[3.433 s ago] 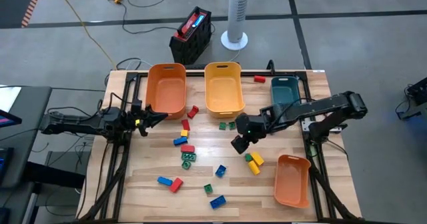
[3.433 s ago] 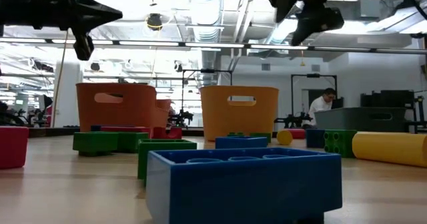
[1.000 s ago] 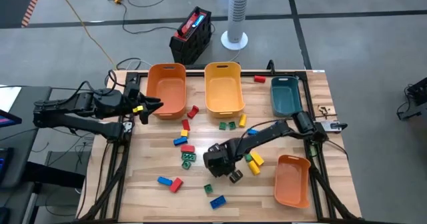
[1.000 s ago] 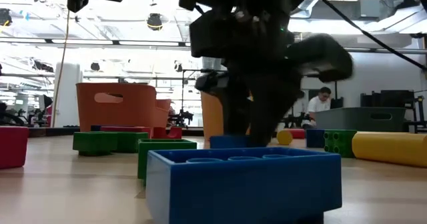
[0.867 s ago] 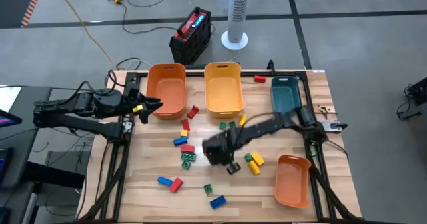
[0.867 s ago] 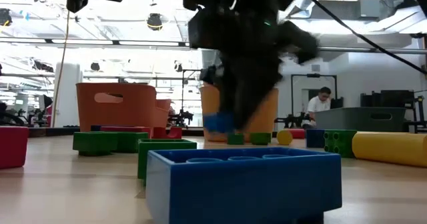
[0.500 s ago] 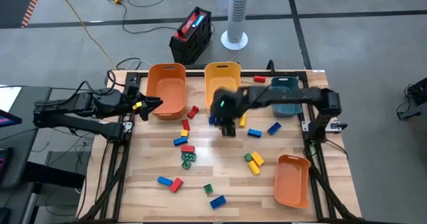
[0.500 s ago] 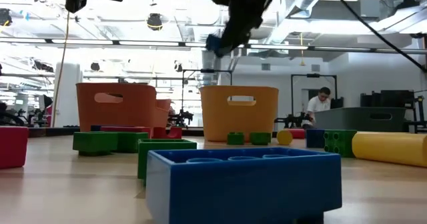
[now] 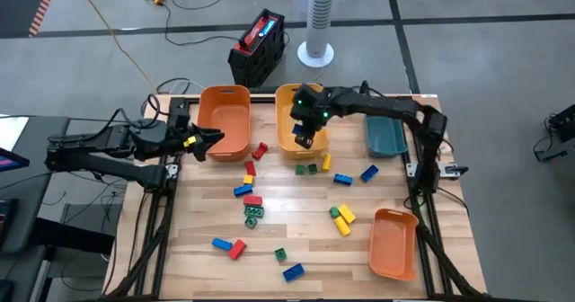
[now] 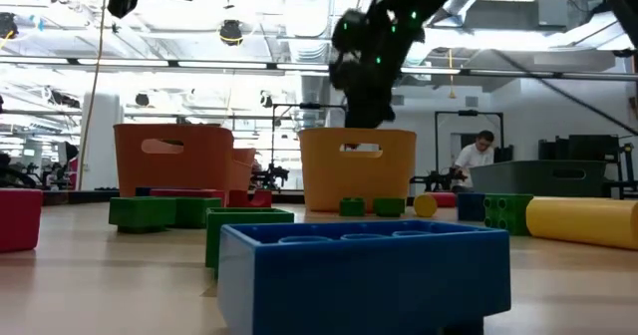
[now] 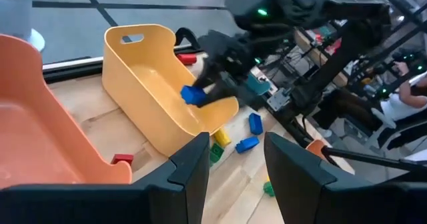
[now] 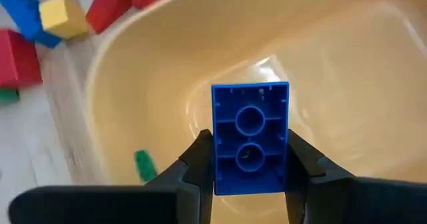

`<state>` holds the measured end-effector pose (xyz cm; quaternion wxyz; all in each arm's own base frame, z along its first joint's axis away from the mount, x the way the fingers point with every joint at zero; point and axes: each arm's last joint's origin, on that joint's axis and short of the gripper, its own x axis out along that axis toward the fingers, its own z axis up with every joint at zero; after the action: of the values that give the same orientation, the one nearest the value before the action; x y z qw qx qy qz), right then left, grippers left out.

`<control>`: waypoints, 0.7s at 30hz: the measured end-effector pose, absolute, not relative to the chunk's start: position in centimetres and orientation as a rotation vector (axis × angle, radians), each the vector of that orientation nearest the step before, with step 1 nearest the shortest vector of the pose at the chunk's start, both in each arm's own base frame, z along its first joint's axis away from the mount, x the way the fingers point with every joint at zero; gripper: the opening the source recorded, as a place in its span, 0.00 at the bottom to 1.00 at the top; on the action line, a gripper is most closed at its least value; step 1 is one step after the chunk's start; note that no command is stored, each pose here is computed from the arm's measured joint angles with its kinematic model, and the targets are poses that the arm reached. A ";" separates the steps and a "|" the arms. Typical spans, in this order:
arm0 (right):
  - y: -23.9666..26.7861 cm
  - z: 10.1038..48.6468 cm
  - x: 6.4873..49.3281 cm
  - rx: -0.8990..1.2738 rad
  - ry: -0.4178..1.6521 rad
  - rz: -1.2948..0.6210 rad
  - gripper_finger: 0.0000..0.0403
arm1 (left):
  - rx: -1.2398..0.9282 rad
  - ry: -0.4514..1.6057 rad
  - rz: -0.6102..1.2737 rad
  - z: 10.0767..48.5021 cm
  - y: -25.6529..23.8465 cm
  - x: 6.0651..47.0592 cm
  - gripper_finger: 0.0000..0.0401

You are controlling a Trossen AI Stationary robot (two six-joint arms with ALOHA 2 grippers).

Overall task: Sort blocks
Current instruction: Put the blue game piece into the yellow bin

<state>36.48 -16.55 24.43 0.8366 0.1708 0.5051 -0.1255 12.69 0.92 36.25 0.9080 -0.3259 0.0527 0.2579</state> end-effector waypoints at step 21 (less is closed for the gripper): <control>-18.5 20.5 36.4 0.449 1.238 -0.342 0.54 | -0.570 0.141 0.529 36.2 0.9 12.7 0.35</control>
<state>36.36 -18.54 20.47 0.7773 0.2077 0.5724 -0.1580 12.75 0.93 36.18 0.9230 -0.2776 0.0688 0.2575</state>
